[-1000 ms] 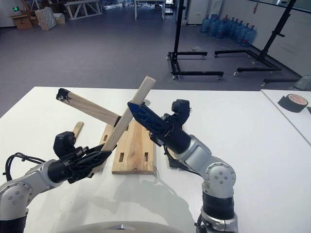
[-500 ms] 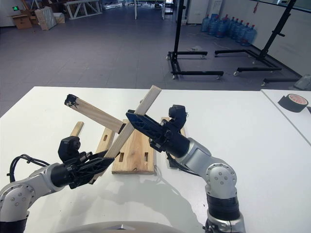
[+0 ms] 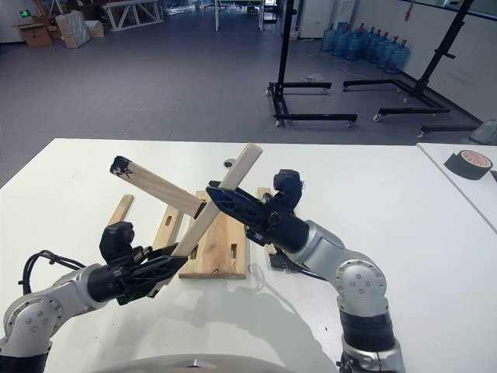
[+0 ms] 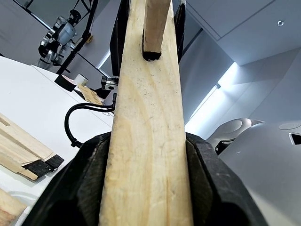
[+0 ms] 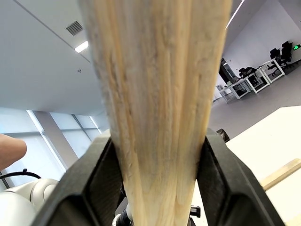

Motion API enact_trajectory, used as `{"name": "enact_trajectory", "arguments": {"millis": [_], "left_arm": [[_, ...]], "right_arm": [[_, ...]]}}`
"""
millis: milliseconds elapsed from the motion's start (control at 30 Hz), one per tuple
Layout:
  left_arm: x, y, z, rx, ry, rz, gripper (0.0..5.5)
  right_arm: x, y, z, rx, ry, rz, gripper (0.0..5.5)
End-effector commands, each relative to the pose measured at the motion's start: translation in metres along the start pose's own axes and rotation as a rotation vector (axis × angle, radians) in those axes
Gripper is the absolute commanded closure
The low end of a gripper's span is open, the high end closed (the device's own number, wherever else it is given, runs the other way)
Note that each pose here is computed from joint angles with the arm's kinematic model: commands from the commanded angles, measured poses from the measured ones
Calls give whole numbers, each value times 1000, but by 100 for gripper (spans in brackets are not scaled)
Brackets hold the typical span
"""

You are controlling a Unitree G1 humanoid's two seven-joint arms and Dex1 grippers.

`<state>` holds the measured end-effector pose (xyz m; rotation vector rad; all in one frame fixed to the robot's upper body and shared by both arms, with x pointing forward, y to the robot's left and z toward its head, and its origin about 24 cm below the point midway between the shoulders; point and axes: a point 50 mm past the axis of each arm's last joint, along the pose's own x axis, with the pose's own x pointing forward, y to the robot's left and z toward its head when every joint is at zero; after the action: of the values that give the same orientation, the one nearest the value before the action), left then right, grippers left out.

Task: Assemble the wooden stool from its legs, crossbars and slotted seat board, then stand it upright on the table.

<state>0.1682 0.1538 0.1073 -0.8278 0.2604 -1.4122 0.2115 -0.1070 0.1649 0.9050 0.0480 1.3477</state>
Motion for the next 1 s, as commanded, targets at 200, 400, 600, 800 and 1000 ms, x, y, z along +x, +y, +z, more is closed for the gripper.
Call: {"name": "enact_trajectory", "arguments": {"millis": [200, 400, 600, 800, 1000], "left_arm": [[-6, 15, 2, -9, -76, 100, 234], [-20, 24, 0, -20, -125, 211, 152], [-30, 26, 0, 1, -89, 264, 54], [-25, 35, -14, 36, 56, 307, 49], [-24, 37, -18, 58, 135, 305, 49]], "right_arm": [[1, 0, 19, -148, -4, 21, 347], [-10, -4, 46, -297, 17, 7, 347], [-27, -43, 95, -577, 72, -244, 347], [-4, -80, 74, -895, 181, -284, 347], [-6, -105, 56, -1008, 335, -185, 347]]}}
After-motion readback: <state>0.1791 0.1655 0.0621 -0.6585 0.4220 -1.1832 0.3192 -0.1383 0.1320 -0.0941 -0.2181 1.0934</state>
